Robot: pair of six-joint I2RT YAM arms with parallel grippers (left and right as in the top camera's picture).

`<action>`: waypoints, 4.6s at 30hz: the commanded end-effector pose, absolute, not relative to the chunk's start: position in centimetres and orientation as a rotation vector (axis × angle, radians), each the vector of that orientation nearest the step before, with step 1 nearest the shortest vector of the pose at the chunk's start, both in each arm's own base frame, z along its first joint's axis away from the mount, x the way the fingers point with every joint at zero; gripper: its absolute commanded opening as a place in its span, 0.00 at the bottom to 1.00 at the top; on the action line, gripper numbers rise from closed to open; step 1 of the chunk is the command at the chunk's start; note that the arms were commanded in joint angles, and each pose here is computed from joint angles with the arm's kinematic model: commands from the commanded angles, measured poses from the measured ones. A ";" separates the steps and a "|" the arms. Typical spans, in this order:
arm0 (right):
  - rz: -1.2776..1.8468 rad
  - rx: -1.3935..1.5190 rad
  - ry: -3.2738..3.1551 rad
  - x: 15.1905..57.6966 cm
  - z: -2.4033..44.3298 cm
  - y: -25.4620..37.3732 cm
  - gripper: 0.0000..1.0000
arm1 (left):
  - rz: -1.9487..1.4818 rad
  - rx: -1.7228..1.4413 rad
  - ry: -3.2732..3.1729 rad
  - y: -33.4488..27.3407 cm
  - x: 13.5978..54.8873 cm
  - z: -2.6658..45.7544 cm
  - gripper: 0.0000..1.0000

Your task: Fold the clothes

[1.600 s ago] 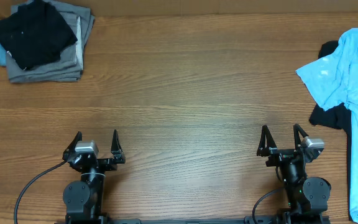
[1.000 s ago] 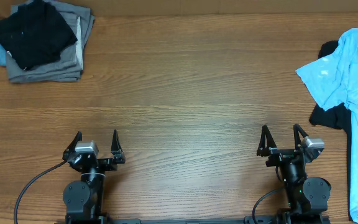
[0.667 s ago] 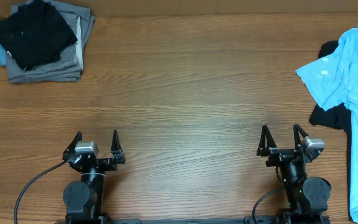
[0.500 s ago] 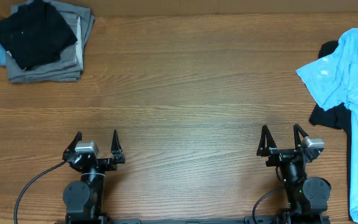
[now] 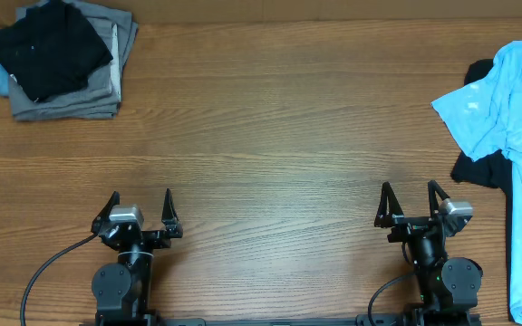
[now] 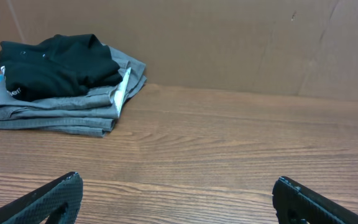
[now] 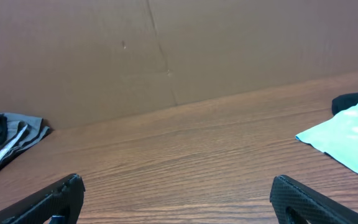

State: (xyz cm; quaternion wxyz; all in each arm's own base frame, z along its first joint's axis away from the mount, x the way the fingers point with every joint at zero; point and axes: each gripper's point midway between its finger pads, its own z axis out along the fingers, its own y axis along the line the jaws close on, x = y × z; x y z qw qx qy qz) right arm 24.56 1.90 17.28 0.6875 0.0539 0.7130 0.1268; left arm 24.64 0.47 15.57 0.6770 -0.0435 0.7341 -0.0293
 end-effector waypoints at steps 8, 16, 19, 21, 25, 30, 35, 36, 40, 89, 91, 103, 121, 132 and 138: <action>0.289 0.110 1.592 24.5 17.1 2.1 1.00 | -0.047 -0.096 1.644 0.6 24.6 15.6 1.00; 0.901 -0.056 1.537 21.6 20.1 9.7 1.00 | -0.047 -0.096 1.644 0.6 24.6 15.6 1.00; 1.033 -0.041 1.550 20.8 20.4 10.7 1.00 | -0.047 -0.096 1.644 0.6 24.6 15.6 1.00; 1.045 -0.015 1.537 20.9 20.8 10.5 1.00 | -0.047 -0.096 1.644 0.6 24.6 15.6 1.00; 1.017 -0.064 1.347 20.1 25.4 10.0 1.00 | -0.047 -0.096 1.644 0.6 24.6 15.6 1.00; 0.821 0.001 1.247 20.5 30.1 7.3 1.00 | -0.047 -0.096 1.644 0.6 24.6 15.6 1.00; 0.563 0.066 1.396 23.6 31.4 4.9 1.00 | -0.047 -0.096 1.644 0.6 24.6 15.6 1.00; 0.483 0.095 1.451 24.9 31.1 4.0 1.00 | -0.047 -0.096 1.644 0.6 24.6 15.6 1.00; 0.259 0.258 1.692 30.8 29.3 0.5 1.00 | -0.047 -0.096 1.644 0.6 24.6 15.6 1.00; -0.125 0.705 2.489 51.3 2.8 -14.9 0.93 | -0.047 -0.096 1.644 0.6 24.6 15.6 1.00; -0.124 0.708 2.492 51.3 2.5 -15.0 0.93 | -0.047 -0.096 1.644 0.6 24.6 15.6 1.00; -0.183 0.743 2.554 50.4 -1.4 -15.5 0.80 | -0.047 -0.096 1.644 0.6 24.6 15.6 1.00; -0.134 0.740 2.476 51.8 3.9 -14.2 0.04 | -0.047 -0.096 1.644 0.6 24.6 15.6 1.00; 0.064 0.580 2.184 52.2 22.5 -7.6 0.04 | -0.047 -0.096 1.644 0.6 24.6 15.6 1.00; 0.270 0.331 2.108 52.4 27.7 3.5 0.04 | -0.047 -0.096 1.644 0.6 24.6 15.6 1.00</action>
